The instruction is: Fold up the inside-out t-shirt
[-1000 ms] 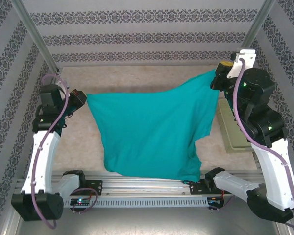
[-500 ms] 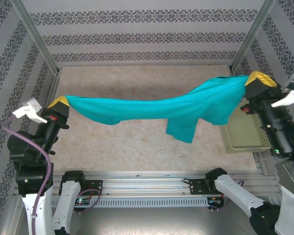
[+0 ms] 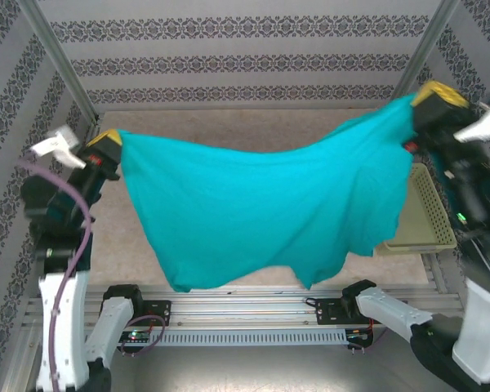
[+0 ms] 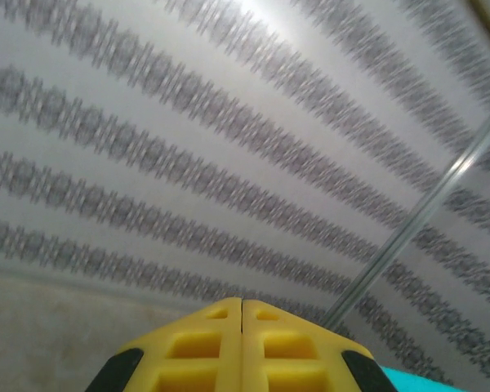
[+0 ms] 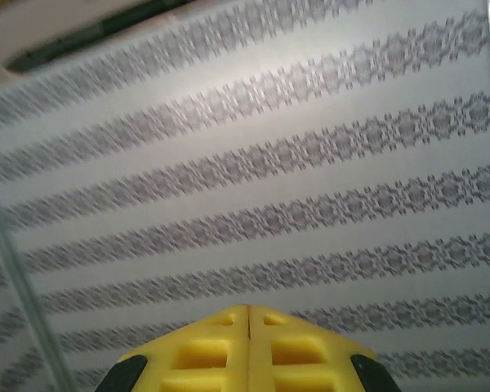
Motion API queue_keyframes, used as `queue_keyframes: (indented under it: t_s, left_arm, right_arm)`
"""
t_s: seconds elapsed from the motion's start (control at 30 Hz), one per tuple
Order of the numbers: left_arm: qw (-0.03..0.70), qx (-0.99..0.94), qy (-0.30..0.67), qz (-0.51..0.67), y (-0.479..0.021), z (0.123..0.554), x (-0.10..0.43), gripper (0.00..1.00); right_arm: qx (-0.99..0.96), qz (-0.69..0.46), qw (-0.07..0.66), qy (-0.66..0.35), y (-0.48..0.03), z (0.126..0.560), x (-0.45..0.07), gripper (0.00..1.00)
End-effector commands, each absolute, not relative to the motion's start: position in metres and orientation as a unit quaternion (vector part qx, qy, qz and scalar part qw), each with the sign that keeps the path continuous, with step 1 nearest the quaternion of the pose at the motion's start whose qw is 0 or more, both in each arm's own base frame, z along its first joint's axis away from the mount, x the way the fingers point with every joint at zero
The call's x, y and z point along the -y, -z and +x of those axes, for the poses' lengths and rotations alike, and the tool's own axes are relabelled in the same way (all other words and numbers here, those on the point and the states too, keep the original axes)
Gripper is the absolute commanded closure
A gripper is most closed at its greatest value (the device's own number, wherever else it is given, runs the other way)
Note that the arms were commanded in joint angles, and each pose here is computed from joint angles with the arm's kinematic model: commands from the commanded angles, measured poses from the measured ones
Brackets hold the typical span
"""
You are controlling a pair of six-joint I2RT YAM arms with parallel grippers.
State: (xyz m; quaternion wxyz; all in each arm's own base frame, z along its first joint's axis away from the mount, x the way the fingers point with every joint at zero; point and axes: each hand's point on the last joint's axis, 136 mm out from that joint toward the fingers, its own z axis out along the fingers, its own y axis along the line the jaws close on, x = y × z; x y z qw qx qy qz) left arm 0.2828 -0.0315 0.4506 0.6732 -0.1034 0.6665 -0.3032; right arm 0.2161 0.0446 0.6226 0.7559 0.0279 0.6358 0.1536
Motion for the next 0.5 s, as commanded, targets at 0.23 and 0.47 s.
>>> queue_keyframes:
  t_s: [0.23,0.47]
  left_arm:
    - [0.546,-0.774,0.263,-0.182,-0.287,0.394,0.010,1.00]
    - [0.474,-0.823,0.223,-0.221,-0.190,0.457,-0.007,1.00]
  right_arm:
    - [-0.784,0.033,0.609,-0.119,-0.429,0.412,-0.089,1.00]
    - [-0.847,0.040,0.519,-0.111,-0.291,0.514,-0.106,1.00]
